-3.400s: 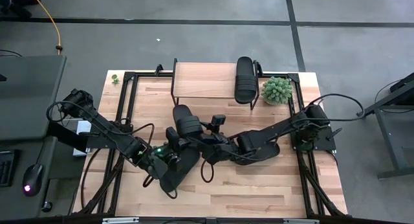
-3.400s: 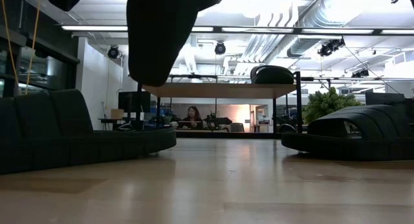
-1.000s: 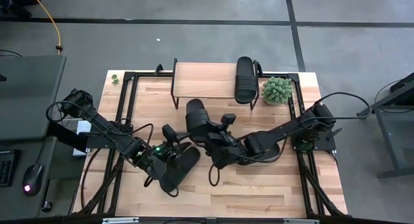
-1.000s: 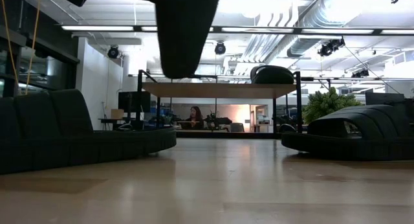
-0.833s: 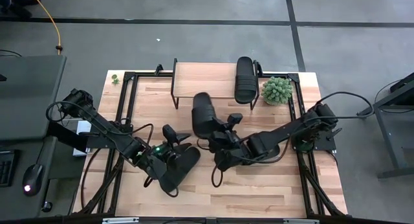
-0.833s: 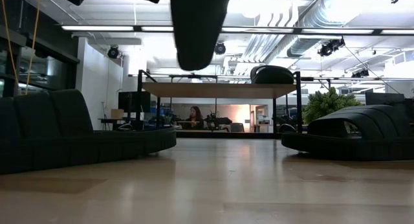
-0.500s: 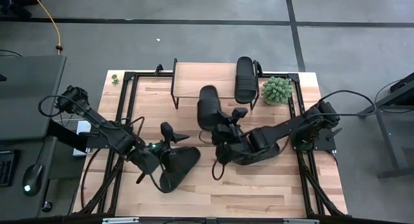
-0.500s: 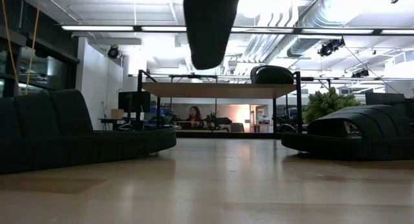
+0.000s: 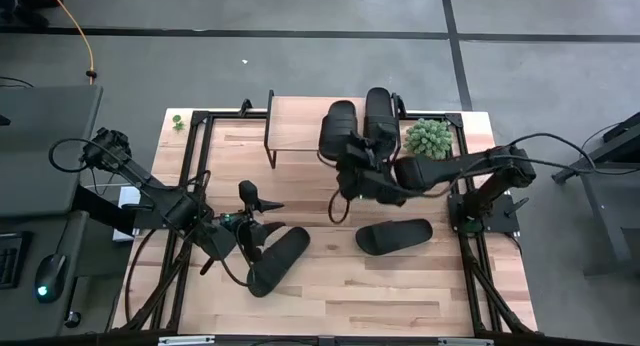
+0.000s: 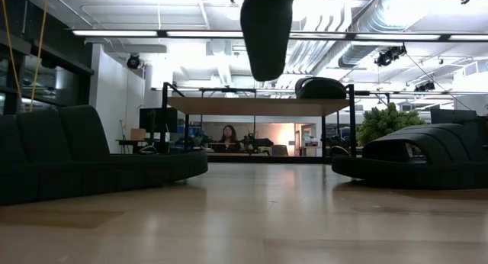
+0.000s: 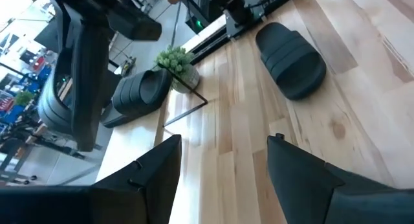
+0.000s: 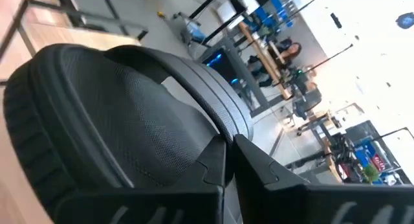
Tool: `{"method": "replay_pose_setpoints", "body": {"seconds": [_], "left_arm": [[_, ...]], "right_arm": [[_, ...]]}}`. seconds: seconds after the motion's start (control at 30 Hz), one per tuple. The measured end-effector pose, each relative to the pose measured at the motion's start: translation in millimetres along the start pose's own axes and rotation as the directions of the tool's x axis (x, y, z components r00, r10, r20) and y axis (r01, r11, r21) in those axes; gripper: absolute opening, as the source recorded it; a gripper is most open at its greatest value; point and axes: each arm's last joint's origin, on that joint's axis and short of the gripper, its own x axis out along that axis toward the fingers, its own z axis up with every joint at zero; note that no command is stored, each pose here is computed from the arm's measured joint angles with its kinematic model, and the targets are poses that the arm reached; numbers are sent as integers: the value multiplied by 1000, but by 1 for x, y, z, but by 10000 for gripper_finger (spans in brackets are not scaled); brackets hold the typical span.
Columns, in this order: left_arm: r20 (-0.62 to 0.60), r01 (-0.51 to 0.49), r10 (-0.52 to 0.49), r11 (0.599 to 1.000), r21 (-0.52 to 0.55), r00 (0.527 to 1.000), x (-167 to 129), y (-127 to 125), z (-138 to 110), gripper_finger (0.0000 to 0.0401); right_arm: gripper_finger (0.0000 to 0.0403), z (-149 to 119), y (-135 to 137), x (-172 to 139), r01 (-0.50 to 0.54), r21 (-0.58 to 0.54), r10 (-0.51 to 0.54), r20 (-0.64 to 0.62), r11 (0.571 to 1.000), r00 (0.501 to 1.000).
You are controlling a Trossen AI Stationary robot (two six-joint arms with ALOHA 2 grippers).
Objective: Pick and place slides into the shelf
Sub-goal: Put the black slipper on the shelf
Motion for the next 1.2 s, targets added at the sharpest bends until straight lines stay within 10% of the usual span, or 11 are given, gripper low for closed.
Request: {"method": "replay_pose_setpoints", "body": {"seconds": [0.47, 1.2], "left_arm": [[-30, 20, -24, 992, -122, 999, 14, 27, -43, 211], [21, 70, -67, 981, -183, 998, 17, 38, -51, 211]], "right_arm": [[0, 8, -38, 59, -51, 6, 51, -1, 999, 999], [0, -71, -1, 87, -1, 20, 0, 30, 1000, 1000]]}}
